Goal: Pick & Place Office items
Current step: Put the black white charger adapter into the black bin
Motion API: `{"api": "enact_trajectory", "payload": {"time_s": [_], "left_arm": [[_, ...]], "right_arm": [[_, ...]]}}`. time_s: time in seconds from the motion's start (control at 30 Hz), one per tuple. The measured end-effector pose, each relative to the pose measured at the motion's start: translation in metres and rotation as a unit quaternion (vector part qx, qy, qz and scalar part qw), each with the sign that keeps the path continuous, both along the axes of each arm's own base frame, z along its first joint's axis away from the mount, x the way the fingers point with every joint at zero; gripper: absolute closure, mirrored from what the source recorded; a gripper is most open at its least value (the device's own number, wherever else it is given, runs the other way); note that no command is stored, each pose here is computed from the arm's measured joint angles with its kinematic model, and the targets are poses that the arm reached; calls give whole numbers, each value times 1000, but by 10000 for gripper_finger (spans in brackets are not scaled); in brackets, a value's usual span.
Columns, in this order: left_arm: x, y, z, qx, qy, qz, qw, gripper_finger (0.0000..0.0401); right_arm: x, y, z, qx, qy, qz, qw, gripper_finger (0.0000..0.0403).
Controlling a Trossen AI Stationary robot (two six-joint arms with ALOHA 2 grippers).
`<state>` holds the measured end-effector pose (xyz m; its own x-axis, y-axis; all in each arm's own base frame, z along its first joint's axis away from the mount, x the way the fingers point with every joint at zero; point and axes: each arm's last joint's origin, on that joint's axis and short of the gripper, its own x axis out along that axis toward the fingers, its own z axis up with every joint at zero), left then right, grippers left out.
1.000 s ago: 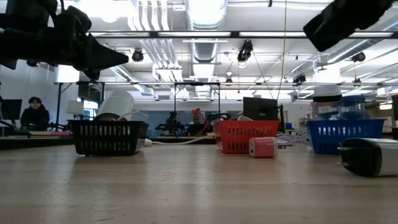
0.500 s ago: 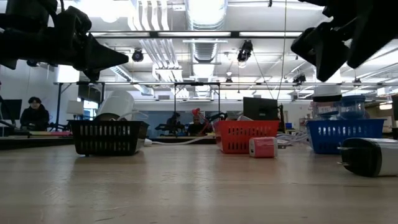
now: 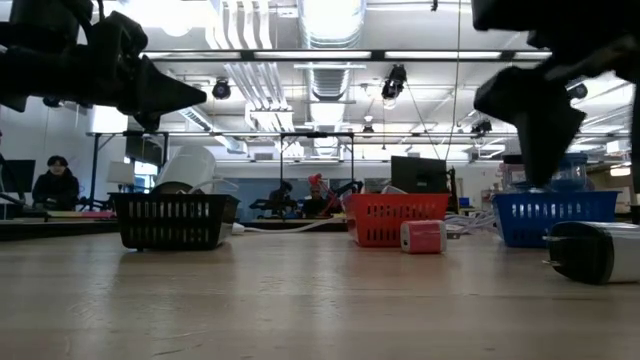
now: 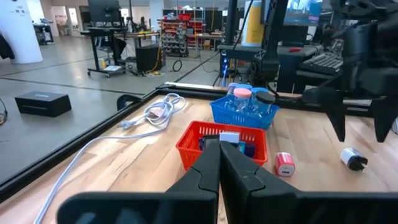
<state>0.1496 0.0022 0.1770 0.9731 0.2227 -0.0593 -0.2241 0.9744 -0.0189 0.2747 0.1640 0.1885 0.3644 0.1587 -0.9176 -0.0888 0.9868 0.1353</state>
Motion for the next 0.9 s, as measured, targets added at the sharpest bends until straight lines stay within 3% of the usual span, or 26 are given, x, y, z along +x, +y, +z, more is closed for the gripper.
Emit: {"api": "enact_trajectory", "payload": {"time_s": [0.37, 0.63, 0.9], "left_arm": [[0, 0, 0, 3, 3, 1, 1000, 391], [0, 0, 0, 10, 0, 0, 1000, 391], [0, 0, 0, 10, 1, 2, 1000, 391]], "right_arm": [[12, 25, -26, -42, 48, 10, 998, 115], [8, 21, -36, -73, 49, 0, 996, 144], [5, 18, -45, -71, 44, 3, 997, 180]]}}
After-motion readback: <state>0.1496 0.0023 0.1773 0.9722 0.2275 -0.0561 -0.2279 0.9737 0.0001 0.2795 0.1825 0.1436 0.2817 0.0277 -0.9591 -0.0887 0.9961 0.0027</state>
